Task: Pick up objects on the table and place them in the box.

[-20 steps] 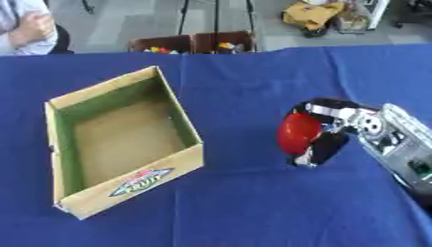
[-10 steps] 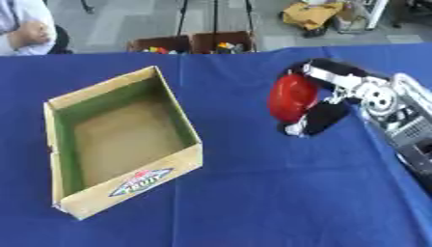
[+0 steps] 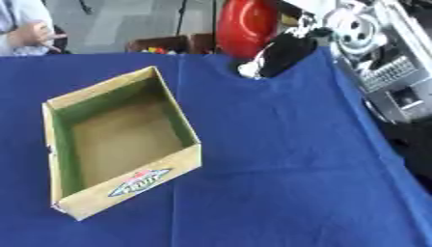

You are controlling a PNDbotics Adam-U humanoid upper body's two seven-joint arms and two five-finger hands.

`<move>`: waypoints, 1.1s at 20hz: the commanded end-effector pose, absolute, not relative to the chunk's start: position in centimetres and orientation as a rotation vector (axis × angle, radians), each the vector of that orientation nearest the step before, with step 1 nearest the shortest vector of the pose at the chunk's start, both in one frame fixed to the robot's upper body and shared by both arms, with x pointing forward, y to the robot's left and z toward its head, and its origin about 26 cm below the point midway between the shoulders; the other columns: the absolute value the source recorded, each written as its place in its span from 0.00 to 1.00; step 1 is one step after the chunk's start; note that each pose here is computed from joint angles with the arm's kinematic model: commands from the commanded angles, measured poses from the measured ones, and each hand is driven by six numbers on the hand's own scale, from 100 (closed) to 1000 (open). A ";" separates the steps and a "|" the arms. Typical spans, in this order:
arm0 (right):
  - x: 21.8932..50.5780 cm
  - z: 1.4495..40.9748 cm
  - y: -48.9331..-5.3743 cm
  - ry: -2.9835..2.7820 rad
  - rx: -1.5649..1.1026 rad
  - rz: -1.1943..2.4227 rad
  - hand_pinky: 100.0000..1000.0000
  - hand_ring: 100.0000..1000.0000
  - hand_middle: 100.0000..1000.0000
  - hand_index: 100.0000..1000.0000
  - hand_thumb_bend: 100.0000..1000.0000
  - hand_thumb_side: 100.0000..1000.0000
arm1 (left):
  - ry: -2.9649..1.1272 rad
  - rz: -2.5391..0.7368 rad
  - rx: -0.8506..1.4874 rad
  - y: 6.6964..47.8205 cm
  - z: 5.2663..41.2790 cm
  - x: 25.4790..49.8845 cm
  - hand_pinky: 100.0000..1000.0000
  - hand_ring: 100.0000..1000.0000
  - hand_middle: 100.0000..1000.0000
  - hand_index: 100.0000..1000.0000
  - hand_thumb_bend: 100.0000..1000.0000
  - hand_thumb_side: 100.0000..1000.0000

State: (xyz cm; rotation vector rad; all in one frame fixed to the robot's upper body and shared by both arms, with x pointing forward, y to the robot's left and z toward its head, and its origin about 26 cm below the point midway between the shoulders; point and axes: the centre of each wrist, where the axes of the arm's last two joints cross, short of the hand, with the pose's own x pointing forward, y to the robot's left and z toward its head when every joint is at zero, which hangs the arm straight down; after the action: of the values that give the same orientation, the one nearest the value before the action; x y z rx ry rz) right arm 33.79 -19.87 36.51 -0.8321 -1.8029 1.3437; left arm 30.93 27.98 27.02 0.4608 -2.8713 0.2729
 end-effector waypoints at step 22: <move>42.7 28.9 -6.8 -1.727 -0.755 1.260 0.60 0.46 0.57 0.65 0.00 0.00 | -2.918 0.250 0.367 27.0 28.2 30.8 0.62 0.86 0.81 0.86 0.00 0.95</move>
State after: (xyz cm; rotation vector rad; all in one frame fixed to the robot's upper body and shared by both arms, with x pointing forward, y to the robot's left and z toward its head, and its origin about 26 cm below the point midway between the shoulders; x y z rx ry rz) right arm 42.69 -7.45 28.47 -0.7294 -1.7038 1.2749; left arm 31.10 27.03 27.39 0.3798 -2.8863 0.2649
